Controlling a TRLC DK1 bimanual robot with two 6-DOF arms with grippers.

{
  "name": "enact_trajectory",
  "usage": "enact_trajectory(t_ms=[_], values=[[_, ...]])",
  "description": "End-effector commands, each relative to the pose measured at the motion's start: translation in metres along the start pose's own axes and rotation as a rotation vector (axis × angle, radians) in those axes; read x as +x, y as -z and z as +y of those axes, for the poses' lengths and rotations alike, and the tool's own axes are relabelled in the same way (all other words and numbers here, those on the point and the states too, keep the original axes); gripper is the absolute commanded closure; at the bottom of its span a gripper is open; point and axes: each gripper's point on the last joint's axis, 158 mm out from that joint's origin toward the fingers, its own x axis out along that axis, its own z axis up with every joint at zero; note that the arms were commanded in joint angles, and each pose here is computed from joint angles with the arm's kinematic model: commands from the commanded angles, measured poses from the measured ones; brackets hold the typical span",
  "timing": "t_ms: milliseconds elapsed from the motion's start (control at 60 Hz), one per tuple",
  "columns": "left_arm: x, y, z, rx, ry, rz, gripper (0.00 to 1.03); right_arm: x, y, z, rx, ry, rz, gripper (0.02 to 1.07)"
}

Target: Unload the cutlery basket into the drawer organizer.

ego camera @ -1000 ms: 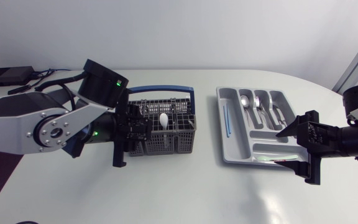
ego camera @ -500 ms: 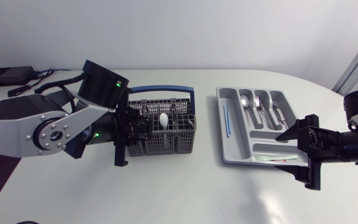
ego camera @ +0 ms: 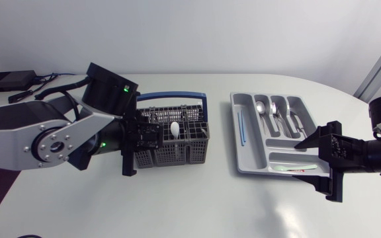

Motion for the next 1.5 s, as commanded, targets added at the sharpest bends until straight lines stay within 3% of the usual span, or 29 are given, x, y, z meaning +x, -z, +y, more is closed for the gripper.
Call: enact_trajectory(t_ms=[0,433,1033,1333,1483], values=[[-0.009,-0.001,-0.001,-0.007,-0.014,-0.009,0.98,0.002,0.003,0.012,0.022,-0.023,-0.005,0.11],[-0.026,-0.009,0.021,0.056,-0.089,-0.042,0.98,-0.002,0.001,0.017,0.019,-0.025,-0.006,0.11],[-0.083,-0.021,0.077,0.155,-0.235,-0.061,0.98,-0.011,-0.011,0.024,0.005,-0.013,-0.029,0.11],[-0.113,-0.025,0.092,0.142,-0.306,-0.091,0.98,-0.027,-0.042,0.025,-0.01,0.038,-0.08,0.11],[-0.125,-0.046,0.092,-0.02,-0.259,-0.141,0.97,-0.034,-0.07,0.015,0.038,0.108,-0.15,0.11]])
